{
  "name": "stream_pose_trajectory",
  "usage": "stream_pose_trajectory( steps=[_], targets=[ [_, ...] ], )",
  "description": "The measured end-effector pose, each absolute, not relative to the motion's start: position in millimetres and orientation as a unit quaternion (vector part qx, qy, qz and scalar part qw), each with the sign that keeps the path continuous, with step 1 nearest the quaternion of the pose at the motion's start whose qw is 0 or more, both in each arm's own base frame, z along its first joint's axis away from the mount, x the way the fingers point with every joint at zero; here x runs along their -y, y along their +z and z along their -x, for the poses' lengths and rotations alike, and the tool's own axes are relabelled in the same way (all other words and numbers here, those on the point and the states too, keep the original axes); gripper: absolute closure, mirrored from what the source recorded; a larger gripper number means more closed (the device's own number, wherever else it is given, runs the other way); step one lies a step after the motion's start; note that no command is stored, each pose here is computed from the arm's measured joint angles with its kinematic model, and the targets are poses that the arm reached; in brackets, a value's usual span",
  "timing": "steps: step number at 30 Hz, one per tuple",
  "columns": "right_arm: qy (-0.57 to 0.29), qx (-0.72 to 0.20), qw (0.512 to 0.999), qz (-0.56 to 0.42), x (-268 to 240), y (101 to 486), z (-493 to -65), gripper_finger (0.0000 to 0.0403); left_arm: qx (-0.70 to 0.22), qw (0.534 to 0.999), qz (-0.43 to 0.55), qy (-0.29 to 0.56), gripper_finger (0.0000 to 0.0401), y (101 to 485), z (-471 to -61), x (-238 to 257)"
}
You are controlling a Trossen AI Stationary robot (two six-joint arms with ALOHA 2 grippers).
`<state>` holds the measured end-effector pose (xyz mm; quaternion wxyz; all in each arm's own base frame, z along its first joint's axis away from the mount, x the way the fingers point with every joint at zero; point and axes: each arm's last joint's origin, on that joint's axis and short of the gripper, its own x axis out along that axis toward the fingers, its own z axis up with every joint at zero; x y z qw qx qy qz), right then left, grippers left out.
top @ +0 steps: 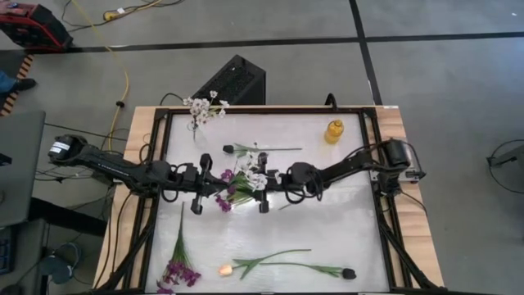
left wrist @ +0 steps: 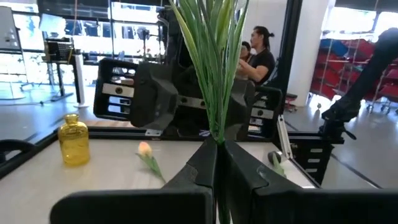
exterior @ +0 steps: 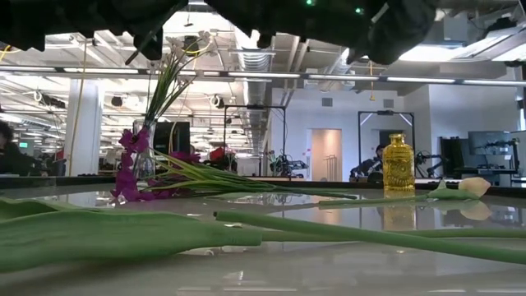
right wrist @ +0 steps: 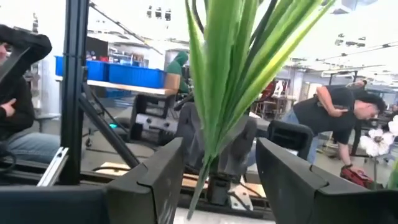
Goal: Sort flowers into vase by color
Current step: Put the white flowers into the transparent vase
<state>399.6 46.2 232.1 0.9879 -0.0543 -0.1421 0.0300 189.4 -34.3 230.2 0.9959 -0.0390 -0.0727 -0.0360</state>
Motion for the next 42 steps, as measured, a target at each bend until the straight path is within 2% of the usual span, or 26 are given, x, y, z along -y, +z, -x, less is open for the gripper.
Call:
stream_pose_trajectory(
  steps=[5, 8, 11, 15, 18, 24, 30, 37, 42],
  targets=[
    [0.046, 0.152, 0.986, 0.056, -47.0, 243.4, -407.4, 0.0182, 0.07, 0.996, 0.038, -0.028, 0.04, 229.5, -189.6, 33.9],
    [0.047, 0.148, 0.986, 0.056, -47.4, 246.6, -410.2, 0.0201, 0.07, 0.996, 0.038, -0.028, 0.04, 229.6, -189.5, 34.0],
    [0.045, 0.139, 0.988, 0.057, -47.4, 247.0, -411.9, 0.0242, 0.072, 0.996, 0.037, -0.024, 0.04, 229.9, -189.5, 33.7],
    [0.025, 0.125, 0.99, 0.055, -46.2, 244.5, -412.6, 0.0321, 0.067, 0.997, 0.039, -0.019, 0.0397, 229.0, -189.6, 33.5],
    [0.022, 0.122, 0.991, 0.056, -43.9, 244.0, -412.9, 0.0369, 0.06, 0.998, 0.033, -0.014, 0.0377, 227.7, -189.6, 33.1],
    [0.003, 0.123, 0.99, 0.066, -40.6, 250.2, -410.7, 0.0369, 0.023, 0.999, 0.026, 0.006, 0.0298, 226.7, -180.3, 30.1],
    [-0.011, 0.123, 0.989, 0.086, -33.8, 260.4, -416.1, 0.0366, -0.087, 0.991, 0.032, 0.092, 0.0235, 214.1, -157.4, 21.0],
    [-0.037, 0.059, 0.991, 0.116, -8.6, 291.8, -441.9, 0.0365, -0.227, 0.947, 0.092, 0.209, 0.0221, 184.3, -135.7, 12.3],
    [-0.056, 0.045, 0.988, 0.133, 13.0, 305.7, -466.7, 0.0364, -0.274, 0.926, 0.101, 0.24, 0.0221, 172.4, -132.9, 11.2]
  ],
)
